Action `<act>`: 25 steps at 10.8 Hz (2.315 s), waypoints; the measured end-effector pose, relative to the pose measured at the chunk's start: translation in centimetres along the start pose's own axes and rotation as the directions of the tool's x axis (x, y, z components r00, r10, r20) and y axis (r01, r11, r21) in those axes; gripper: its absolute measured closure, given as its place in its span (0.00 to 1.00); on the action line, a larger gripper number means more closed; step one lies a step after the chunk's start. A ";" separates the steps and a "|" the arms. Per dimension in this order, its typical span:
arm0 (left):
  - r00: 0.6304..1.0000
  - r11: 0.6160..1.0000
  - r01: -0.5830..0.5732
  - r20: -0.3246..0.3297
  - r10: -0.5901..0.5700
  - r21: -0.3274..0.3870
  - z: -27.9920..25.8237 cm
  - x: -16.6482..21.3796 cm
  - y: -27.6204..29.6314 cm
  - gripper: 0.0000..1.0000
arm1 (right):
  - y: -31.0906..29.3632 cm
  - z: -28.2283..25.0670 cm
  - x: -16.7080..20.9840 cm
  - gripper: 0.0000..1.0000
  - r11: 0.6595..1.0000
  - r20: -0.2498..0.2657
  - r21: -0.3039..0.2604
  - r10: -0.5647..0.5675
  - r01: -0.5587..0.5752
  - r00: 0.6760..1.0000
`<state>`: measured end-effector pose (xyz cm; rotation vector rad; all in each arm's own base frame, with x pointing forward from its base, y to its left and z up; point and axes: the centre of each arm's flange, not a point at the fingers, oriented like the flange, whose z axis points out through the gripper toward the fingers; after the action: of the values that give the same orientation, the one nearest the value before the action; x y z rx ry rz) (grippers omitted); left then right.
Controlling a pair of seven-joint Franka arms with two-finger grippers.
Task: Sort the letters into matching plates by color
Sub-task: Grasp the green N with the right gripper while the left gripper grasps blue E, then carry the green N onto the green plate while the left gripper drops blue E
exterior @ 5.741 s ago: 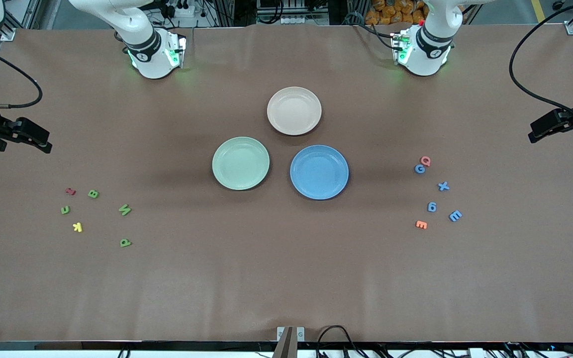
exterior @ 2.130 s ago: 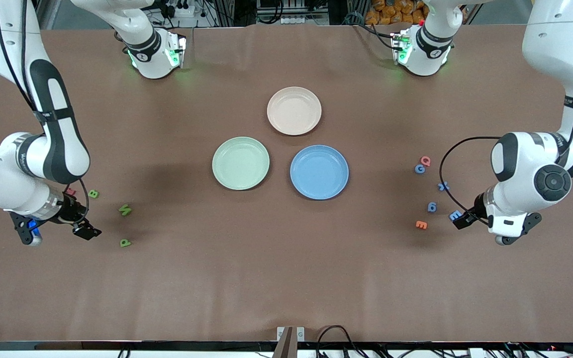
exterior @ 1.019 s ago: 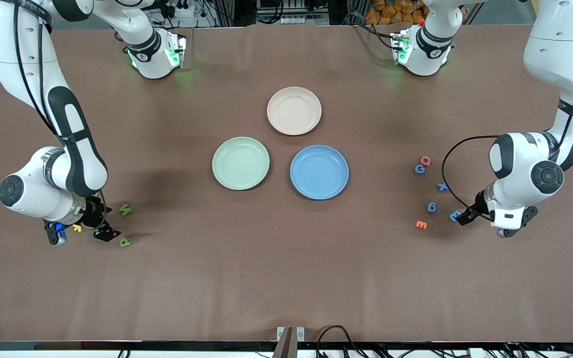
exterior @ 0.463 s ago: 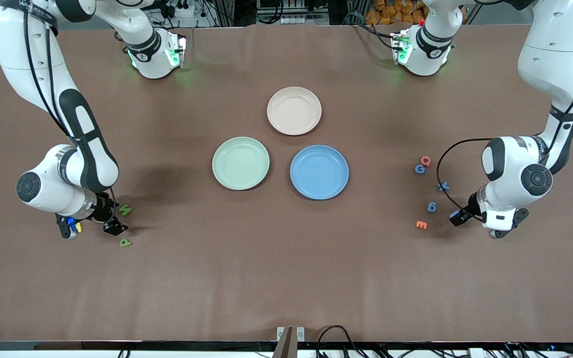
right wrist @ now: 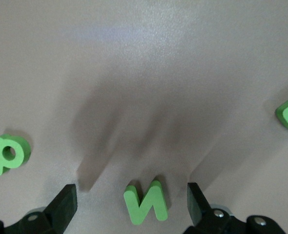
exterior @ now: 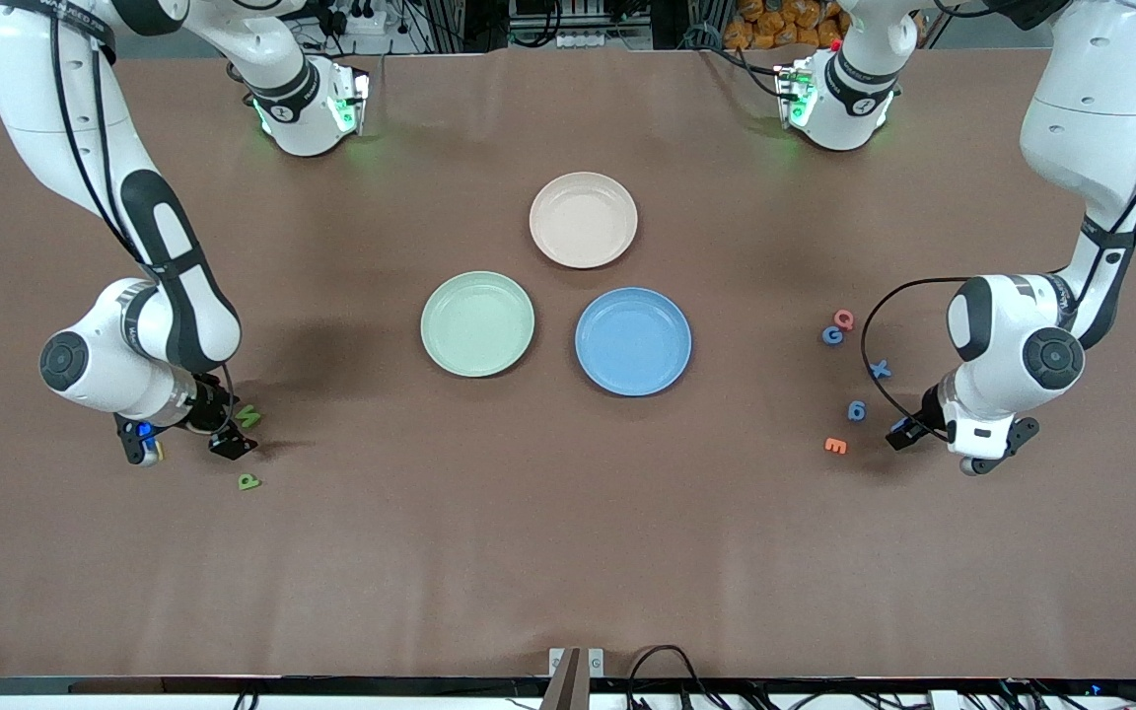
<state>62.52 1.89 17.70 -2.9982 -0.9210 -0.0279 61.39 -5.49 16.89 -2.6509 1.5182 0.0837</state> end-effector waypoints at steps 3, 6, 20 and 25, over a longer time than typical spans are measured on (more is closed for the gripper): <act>1.000 1.000 -0.006 0.000 0.006 0.000 0.0 -0.2 0.3 0.20 | 0.1 0.3 -0.5 0.00 1.000 0.004 -0.006 -0.006 0.006 1.000; 1.000 1.000 -0.007 0.002 0.007 0.001 0.2 -0.2 0.2 0.27 | 0.4 0.5 -0.7 0.03 1.000 0.007 -0.012 -0.005 0.005 1.000; 0.992 0.992 -0.123 -0.009 0.123 -0.001 -0.9 -0.4 1.4 0.60 | -0.3 -3.5 -1.8 0.67 0.929 0.021 0.006 -0.369 0.369 0.929; 0.989 0.991 -0.127 0.079 0.124 0.039 -6.9 -3.5 4.6 0.60 | -0.4 -7.0 -2.4 0.67 0.620 0.048 -0.105 -0.778 0.778 0.626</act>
<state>62.09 -3.94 24.52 -3.0282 -0.7256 0.1071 60.52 -3.92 24.14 -3.1322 0.2219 0.1057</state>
